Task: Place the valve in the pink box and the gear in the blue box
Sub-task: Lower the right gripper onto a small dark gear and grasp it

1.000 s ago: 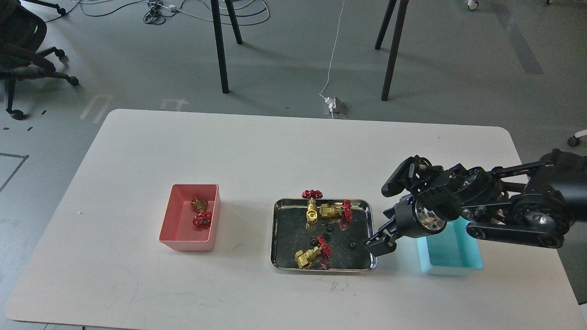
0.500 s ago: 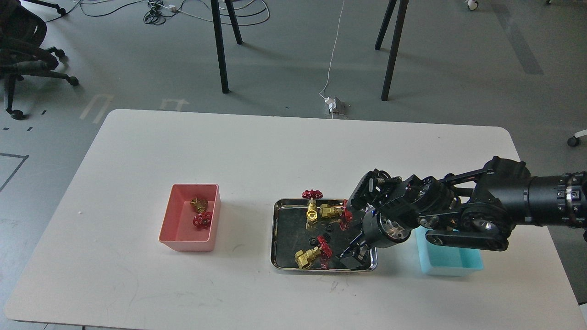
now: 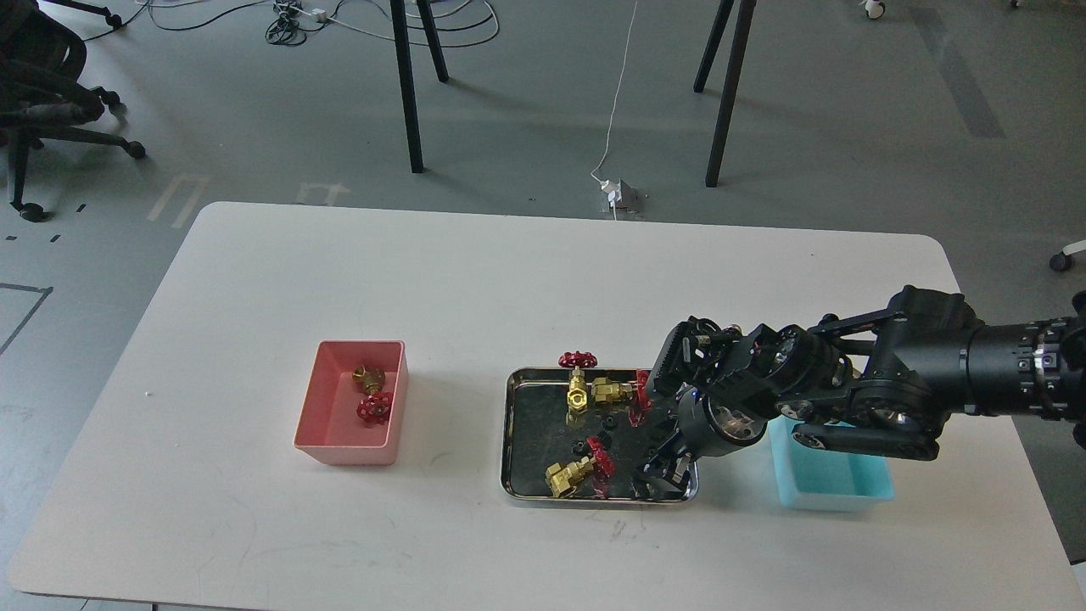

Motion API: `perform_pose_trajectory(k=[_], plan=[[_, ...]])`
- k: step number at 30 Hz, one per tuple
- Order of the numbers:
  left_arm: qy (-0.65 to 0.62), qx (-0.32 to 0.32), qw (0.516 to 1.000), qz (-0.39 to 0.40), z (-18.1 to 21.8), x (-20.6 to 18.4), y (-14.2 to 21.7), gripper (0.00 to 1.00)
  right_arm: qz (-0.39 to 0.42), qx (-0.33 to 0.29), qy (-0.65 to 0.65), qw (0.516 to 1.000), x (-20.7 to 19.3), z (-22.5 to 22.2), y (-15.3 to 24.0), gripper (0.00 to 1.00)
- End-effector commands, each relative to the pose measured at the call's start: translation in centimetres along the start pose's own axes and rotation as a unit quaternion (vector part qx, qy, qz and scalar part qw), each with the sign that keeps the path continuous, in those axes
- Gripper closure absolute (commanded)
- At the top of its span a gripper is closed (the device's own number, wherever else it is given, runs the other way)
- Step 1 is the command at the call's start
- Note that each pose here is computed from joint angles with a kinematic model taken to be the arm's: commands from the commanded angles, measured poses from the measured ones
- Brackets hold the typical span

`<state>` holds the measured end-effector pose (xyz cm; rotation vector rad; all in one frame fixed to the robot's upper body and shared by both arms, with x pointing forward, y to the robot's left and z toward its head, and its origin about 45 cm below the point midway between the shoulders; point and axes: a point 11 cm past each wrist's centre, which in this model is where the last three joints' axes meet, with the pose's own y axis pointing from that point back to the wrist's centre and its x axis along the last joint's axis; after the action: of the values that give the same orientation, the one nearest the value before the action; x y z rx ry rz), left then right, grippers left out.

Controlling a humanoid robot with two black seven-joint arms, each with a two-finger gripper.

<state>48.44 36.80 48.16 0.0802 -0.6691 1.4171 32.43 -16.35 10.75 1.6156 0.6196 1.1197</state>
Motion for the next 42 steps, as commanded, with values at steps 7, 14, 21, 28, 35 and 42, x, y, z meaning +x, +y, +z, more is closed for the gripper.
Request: perform_pose_trajectory(k=[7, 14, 21, 28, 35, 42], plan=[[-0.002, -0.001, 1.000, 0.001, 0.08, 0.17, 0.01, 0.01, -0.010, 0.009, 0.009, 1.000, -0.27, -0.59, -0.40, 0.47], [-0.003, -0.002, 1.000, 0.003, 0.24, 0.48, 0.04, 0.01, -0.010, 0.007, 0.012, 1.000, -0.34, -0.44, -0.42, 0.52], [-0.004, -0.003, 1.000, 0.005, 0.34, 0.67, 0.04, 0.01, -0.005, 0.000, 0.020, 1.000, 0.14, -0.29, -0.66, 0.50], [-0.005, -0.004, 1.000, 0.005, 0.42, 0.75, 0.04, 0.01, -0.007, -0.002, 0.020, 1.000, -0.04, -0.20, -0.66, 0.52], [-0.006, -0.004, 1.000, 0.005, 0.40, 0.72, 0.04, 0.01, -0.007, -0.004, 0.022, 1.000, 0.00, -0.19, -0.68, 0.62], [-0.006, -0.004, 1.000, 0.005, 0.40, 0.79, 0.06, 0.01, -0.018, -0.009, 0.025, 0.999, -0.67, 0.00, -0.72, 0.73]])
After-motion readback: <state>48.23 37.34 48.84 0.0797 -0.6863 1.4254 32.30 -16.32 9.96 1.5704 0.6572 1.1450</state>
